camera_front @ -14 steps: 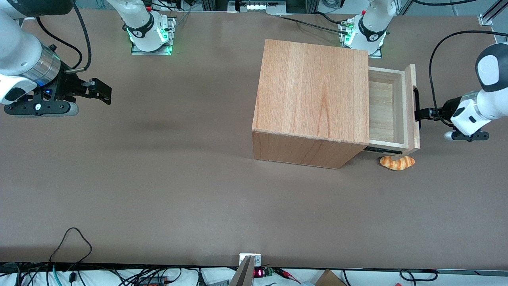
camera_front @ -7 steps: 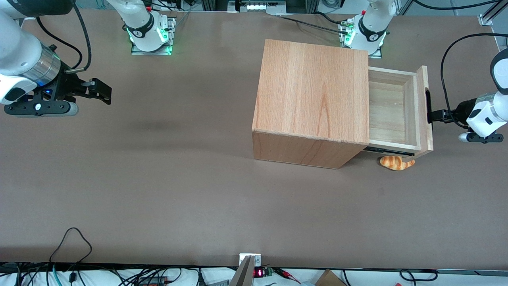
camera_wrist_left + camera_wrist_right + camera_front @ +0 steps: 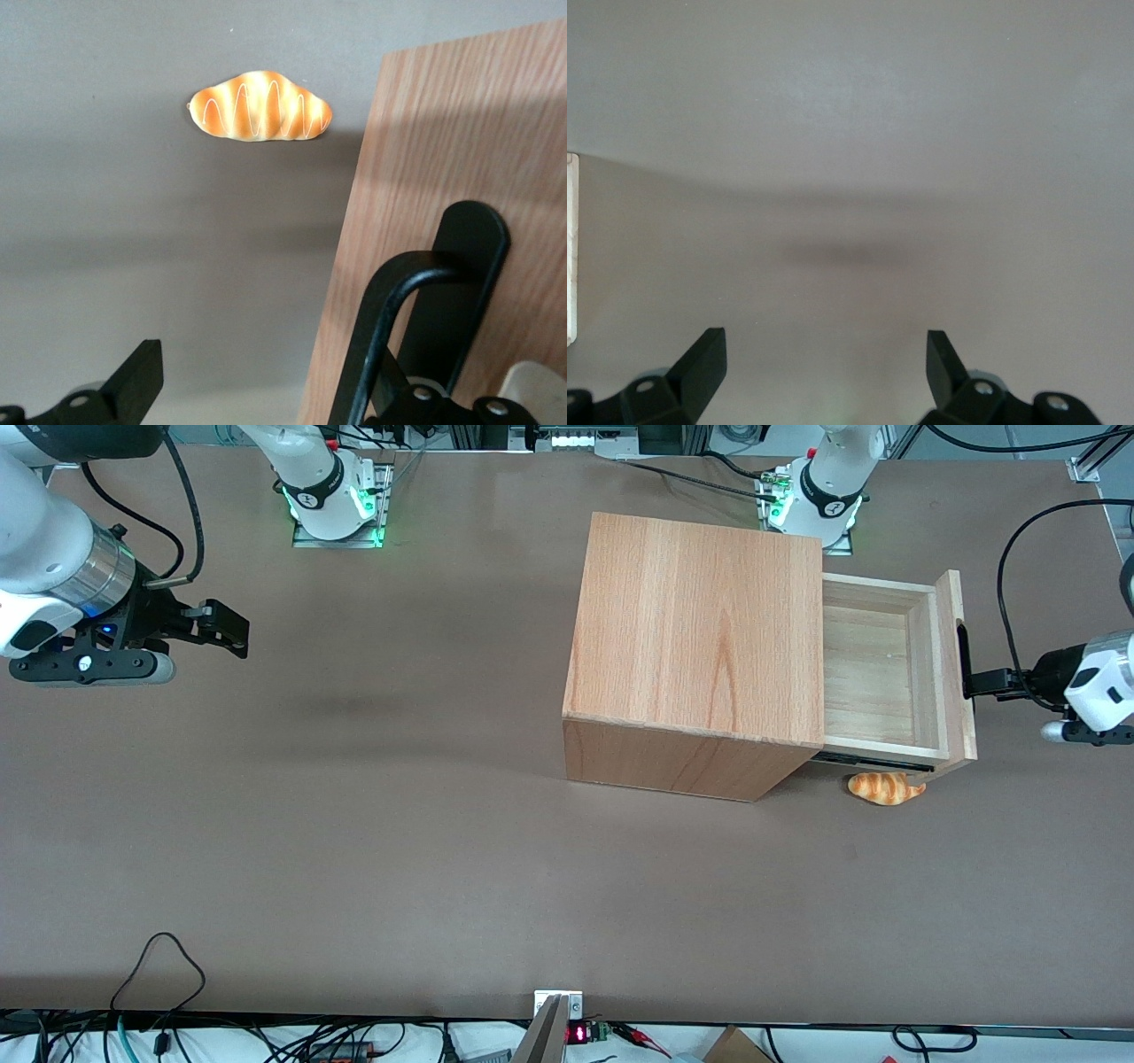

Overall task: Open top drawer with left arm
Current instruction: 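Pull the handle with the left gripper, sliding the drawer out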

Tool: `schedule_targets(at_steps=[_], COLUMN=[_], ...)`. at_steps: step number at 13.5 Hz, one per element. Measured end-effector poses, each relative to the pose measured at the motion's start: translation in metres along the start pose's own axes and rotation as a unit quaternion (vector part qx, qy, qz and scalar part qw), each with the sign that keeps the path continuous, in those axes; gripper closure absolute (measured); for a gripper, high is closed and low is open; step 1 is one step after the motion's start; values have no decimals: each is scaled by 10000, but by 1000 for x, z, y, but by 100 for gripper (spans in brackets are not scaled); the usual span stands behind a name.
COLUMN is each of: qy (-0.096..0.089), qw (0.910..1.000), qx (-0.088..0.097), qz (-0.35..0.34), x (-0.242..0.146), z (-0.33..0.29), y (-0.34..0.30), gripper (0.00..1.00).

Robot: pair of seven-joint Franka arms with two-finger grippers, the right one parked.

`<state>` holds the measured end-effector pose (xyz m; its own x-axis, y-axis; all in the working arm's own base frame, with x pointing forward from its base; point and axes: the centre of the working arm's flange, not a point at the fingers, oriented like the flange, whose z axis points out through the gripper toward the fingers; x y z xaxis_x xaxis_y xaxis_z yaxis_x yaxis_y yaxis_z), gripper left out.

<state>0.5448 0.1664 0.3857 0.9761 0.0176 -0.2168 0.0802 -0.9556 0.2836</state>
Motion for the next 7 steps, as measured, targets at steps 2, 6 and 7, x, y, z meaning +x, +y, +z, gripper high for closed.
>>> schedule_targets(at_steps=[2,6,7], qy=[22,36,42], qw=[9999,9995,9995], qx=[-135,-292,-296], qz=[9,70,121], x=[-1,-2,-3], z=[-9,-36,-46], y=[-3,0,2], gripper=[0,0,0])
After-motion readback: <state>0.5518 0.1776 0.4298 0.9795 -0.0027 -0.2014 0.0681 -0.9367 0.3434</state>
